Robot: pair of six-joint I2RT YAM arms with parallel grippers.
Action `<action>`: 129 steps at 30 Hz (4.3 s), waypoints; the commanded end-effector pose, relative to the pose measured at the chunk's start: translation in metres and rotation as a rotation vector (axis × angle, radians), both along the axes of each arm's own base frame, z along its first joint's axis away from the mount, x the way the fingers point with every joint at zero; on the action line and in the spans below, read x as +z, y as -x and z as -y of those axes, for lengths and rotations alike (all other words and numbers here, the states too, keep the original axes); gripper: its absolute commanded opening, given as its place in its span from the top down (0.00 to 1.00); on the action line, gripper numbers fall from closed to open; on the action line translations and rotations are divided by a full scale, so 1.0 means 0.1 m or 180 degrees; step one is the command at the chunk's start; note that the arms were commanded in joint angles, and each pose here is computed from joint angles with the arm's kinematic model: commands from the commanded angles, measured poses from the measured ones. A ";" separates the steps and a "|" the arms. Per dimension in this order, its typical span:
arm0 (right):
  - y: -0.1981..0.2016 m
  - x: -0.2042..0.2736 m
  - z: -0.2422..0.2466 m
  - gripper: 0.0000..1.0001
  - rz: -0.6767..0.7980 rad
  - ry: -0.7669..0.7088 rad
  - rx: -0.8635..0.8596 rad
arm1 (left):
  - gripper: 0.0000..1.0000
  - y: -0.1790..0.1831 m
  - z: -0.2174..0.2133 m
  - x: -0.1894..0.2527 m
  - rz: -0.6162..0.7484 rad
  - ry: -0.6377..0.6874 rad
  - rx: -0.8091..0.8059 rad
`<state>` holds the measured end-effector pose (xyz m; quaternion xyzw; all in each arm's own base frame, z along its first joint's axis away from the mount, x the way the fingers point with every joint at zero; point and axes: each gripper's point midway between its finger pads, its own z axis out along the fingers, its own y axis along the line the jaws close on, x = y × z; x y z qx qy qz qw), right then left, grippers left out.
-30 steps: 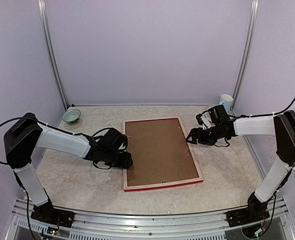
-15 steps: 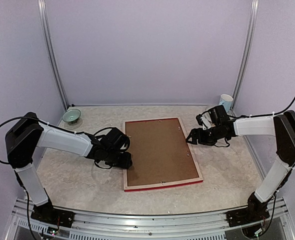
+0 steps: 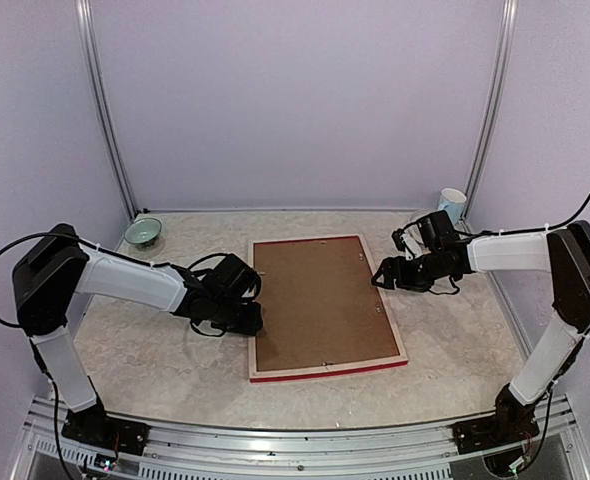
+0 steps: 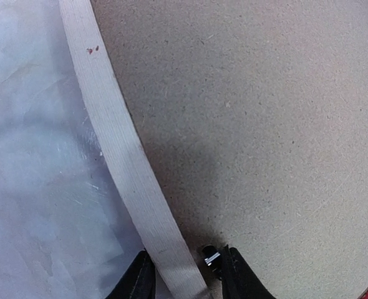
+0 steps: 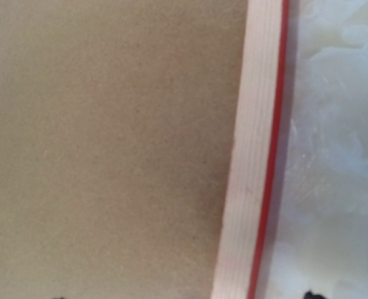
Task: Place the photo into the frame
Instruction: Press the fastener onto the backboard.
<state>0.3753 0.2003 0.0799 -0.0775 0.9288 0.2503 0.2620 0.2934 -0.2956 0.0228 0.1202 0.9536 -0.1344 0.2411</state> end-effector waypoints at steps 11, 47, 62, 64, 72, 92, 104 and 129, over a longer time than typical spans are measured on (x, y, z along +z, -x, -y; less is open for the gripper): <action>0.00 0.05 0.02 0.18 0.0026 -0.0077 0.0000 | 0.77 0.15 -0.14 -0.26 -0.0185 -0.0326 -0.0072; 0.07 0.01 -0.01 0.19 -0.0054 -0.0164 0.0024 | 0.46 -0.11 -0.17 0.40 0.0172 0.0524 0.0451; 0.07 0.00 -0.01 0.19 -0.0062 -0.0166 0.0036 | 0.56 -0.11 -0.23 0.10 0.0058 0.0045 0.0446; 0.06 0.00 -0.02 0.19 -0.0061 -0.0166 0.0035 | 0.57 -0.11 -0.23 0.09 0.0045 0.0030 0.0434; 0.06 0.00 -0.02 0.19 -0.0063 -0.0170 0.0047 | 0.57 -0.06 -0.19 -0.03 -0.0058 -0.0046 0.0321; 0.06 0.00 -0.02 0.19 -0.0065 -0.0159 0.0048 | 0.78 -0.01 -0.25 -0.12 -0.0126 -0.0206 0.0302; 0.07 -0.02 -0.02 0.19 -0.0078 -0.0153 0.0051 | 0.54 -0.17 -0.17 0.24 0.0178 0.0047 0.0453; 0.08 -0.04 -0.01 0.19 -0.0082 -0.0153 0.0045 | 0.66 -0.03 -0.16 -0.05 -0.0088 -0.0123 0.0369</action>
